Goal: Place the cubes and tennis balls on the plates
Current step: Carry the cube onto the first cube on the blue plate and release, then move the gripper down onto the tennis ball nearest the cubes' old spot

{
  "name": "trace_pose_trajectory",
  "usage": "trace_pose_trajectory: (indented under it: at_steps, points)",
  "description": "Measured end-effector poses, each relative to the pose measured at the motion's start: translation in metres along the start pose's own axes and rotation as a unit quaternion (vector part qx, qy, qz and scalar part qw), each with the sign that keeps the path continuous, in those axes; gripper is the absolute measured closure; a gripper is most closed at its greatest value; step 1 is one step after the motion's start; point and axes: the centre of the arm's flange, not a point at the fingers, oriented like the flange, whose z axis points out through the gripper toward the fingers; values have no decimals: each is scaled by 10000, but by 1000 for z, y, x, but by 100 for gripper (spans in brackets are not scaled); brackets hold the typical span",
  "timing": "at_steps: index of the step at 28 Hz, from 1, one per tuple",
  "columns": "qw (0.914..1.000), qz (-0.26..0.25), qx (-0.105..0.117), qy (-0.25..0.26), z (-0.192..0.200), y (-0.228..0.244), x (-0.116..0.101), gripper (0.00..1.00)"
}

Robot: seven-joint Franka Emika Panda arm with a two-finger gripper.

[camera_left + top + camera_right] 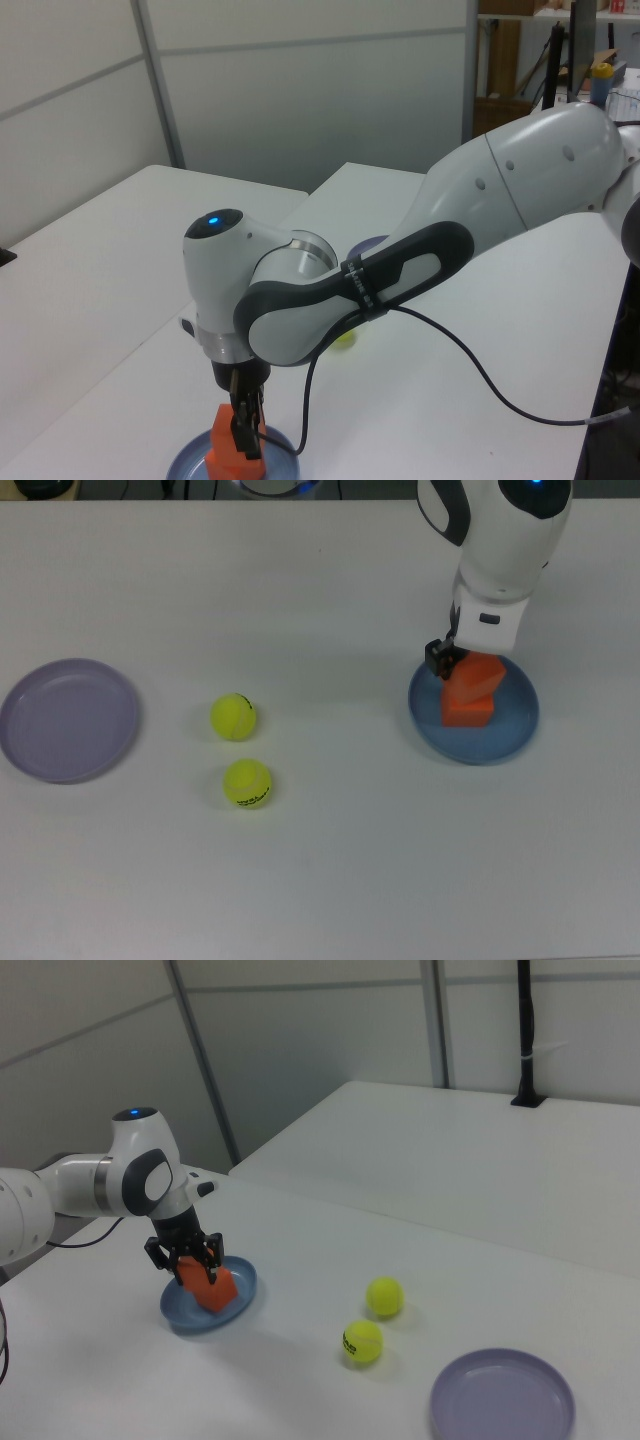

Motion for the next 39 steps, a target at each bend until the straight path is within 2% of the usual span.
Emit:
trace_pose_trajectory:
  at_steps: [4,6,8,9,13,14,17,21,24,28,30,35,39]
  points:
    - [10000,50,-1,9,-1,1,0,39]
    - [9996,298,-2,12,-1,1,0,38]
    - [9986,534,-4,13,-1,2,0,34]
    - [9981,610,-7,14,-1,2,0,29]
    - [9978,658,-16,92,-11,6,1,17]
    - [9977,666,-24,157,-19,7,0,10]
    - [9973,686,-45,256,-41,9,-4,0]
    - [9957,814,-117,422,-84,22,-16,0]
    - [9929,1092,-155,442,-109,49,-31,0]
    - [9829,1769,-109,496,-130,118,-58,0]
    - [9739,2210,-44,520,-132,164,-76,0]
    - [9555,2921,32,416,-119,241,-116,0]
    - [9473,3194,38,240,-100,269,-134,0]
